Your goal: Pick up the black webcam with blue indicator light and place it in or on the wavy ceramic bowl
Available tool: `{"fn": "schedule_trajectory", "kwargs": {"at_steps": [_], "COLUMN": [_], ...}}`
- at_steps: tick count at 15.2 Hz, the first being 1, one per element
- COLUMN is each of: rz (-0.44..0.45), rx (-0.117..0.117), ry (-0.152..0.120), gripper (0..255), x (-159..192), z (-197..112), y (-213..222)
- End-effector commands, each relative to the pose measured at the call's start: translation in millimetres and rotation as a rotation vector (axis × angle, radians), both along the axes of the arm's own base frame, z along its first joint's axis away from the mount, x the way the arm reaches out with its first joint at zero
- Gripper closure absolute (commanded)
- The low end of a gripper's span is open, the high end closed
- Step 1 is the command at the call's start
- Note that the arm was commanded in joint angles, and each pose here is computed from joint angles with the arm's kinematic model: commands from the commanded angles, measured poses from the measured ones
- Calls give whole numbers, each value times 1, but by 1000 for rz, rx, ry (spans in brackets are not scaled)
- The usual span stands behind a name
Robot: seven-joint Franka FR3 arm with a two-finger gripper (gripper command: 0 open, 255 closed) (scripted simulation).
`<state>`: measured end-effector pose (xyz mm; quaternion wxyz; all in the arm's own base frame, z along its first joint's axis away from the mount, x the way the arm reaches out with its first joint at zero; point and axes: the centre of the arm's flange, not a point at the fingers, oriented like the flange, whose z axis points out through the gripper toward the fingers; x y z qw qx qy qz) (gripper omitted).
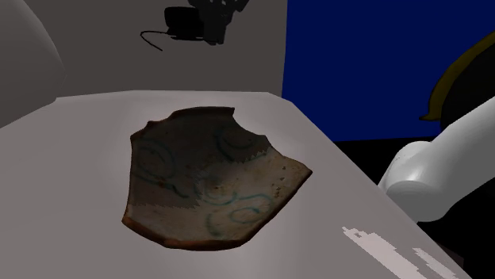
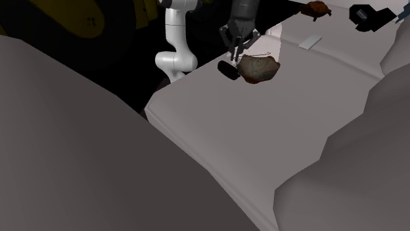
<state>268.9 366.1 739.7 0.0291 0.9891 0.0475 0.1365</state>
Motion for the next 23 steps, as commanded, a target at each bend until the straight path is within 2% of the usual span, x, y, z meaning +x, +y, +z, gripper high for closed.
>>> {"fn": "schedule_trajectory", "kwargs": {"at_steps": [1, 10, 23], "rz": [-1, -1, -1], "rx": [0, 0, 0], "ry": [0, 0, 0], "gripper": [255, 255, 255], "x": [-26, -134, -134], "z": [-1, -4, -69], "y": [8, 52, 52]}}
